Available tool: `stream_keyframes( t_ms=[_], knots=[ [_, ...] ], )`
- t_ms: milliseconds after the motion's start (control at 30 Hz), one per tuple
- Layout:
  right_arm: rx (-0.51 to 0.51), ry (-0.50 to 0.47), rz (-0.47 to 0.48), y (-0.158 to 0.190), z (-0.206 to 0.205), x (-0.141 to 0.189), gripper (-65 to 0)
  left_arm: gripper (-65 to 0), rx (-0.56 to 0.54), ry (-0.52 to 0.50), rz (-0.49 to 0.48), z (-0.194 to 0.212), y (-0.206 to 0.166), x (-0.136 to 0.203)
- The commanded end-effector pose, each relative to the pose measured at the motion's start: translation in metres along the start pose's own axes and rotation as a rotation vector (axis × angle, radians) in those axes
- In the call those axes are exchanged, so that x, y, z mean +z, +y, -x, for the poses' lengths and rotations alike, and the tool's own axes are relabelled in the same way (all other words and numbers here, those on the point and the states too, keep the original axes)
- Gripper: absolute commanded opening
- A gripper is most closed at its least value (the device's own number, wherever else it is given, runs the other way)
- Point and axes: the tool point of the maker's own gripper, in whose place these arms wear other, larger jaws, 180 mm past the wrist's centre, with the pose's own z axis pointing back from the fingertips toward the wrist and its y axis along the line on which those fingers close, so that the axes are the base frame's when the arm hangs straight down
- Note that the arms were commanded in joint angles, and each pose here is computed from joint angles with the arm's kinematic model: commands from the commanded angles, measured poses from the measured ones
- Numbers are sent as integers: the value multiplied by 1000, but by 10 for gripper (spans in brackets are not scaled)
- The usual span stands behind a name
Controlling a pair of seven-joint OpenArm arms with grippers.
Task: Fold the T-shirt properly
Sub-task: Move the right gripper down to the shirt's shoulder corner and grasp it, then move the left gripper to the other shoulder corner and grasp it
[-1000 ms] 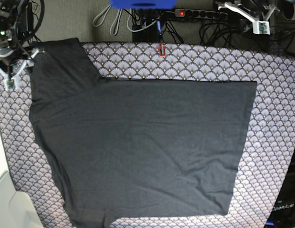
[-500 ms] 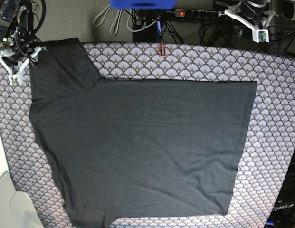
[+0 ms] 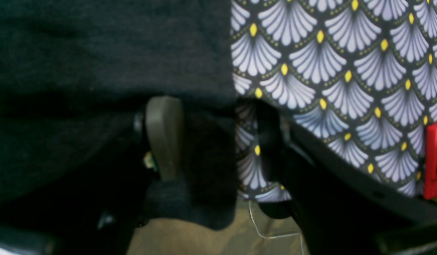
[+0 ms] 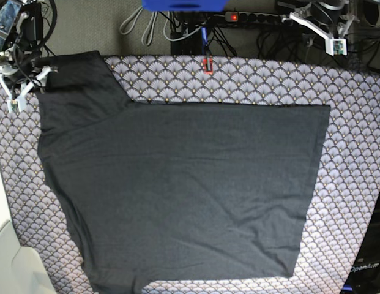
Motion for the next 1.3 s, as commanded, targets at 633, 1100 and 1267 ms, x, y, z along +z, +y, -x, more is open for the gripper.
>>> stream_keyframes(
  t_ms=[633, 1100, 1267],
  knots=[
    [117, 109, -23, 12, 29, 13, -650, -408, 250, -250, -195, -75, 103, 22],
    [118, 109, -24, 12, 29, 13, -650, -407, 440, -303, -228, -129, 139, 18],
    [109, 109, -32, 17, 31, 12, -650, -406, 348, -308, -114, -150, 114, -8]
  ],
)
